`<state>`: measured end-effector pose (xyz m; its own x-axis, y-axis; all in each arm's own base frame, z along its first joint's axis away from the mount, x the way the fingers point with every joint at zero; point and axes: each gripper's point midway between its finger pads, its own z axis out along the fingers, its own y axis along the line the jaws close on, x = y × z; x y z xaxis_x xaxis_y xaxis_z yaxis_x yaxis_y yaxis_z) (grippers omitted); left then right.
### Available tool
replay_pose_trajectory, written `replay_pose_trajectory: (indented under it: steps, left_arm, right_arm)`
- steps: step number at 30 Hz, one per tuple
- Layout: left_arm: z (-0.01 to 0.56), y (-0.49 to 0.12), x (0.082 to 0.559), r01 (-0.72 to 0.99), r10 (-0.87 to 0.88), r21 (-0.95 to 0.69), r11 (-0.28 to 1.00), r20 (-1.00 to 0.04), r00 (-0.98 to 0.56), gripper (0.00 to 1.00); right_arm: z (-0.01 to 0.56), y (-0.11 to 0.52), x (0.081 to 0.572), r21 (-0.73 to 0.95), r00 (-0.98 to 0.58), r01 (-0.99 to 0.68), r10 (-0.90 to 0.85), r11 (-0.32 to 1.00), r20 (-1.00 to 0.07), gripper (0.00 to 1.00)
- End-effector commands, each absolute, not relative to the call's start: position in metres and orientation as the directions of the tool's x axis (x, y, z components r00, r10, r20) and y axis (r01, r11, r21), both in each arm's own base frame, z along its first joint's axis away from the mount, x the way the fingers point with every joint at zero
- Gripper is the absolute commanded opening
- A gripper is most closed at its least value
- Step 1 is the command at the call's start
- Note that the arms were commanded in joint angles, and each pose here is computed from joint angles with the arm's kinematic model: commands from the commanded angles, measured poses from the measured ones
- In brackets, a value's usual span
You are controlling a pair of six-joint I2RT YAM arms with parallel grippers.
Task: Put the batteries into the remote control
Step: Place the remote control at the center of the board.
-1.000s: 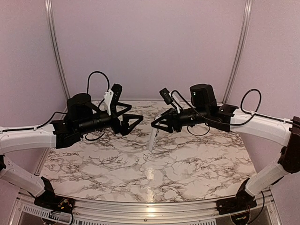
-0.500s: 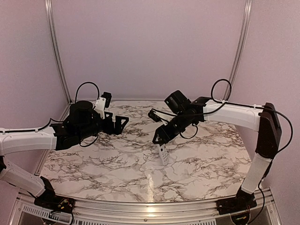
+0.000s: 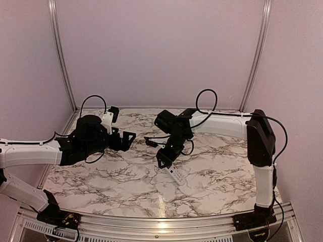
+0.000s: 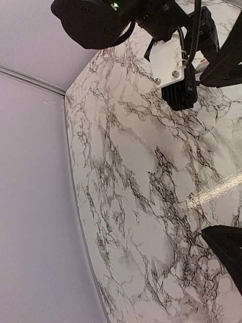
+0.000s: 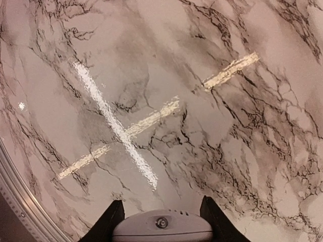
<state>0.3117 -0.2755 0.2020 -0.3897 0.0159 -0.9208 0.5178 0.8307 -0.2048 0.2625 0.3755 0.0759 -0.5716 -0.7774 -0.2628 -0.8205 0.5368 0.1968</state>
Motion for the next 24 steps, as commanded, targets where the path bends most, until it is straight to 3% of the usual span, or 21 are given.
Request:
replay_pose_trajectory:
  steps: [1, 12, 24]
  left_arm:
    - [0.196, -0.253, 0.321, 0.418, -0.006, -0.183, 0.890, -0.921, -0.391, 0.99]
    - [0.188, -0.213, 0.336, 0.246, -0.073, -0.183, 0.952, -0.914, -0.398, 0.99]
    - [0.187, -0.206, 0.333, 0.239, -0.089, -0.193, 0.952, -0.918, -0.387, 0.99]
  right_arm:
    - [0.054, 0.375, 0.266, 0.152, -0.543, -0.839, -0.817, 0.522, -0.194, 0.08]
    - [0.030, 0.392, 0.278, 0.166, -0.565, -0.825, -0.805, 0.541, -0.182, 0.16]
    - [0.010, 0.402, 0.287, 0.164, -0.587, -0.809, -0.788, 0.564, -0.185, 0.28]
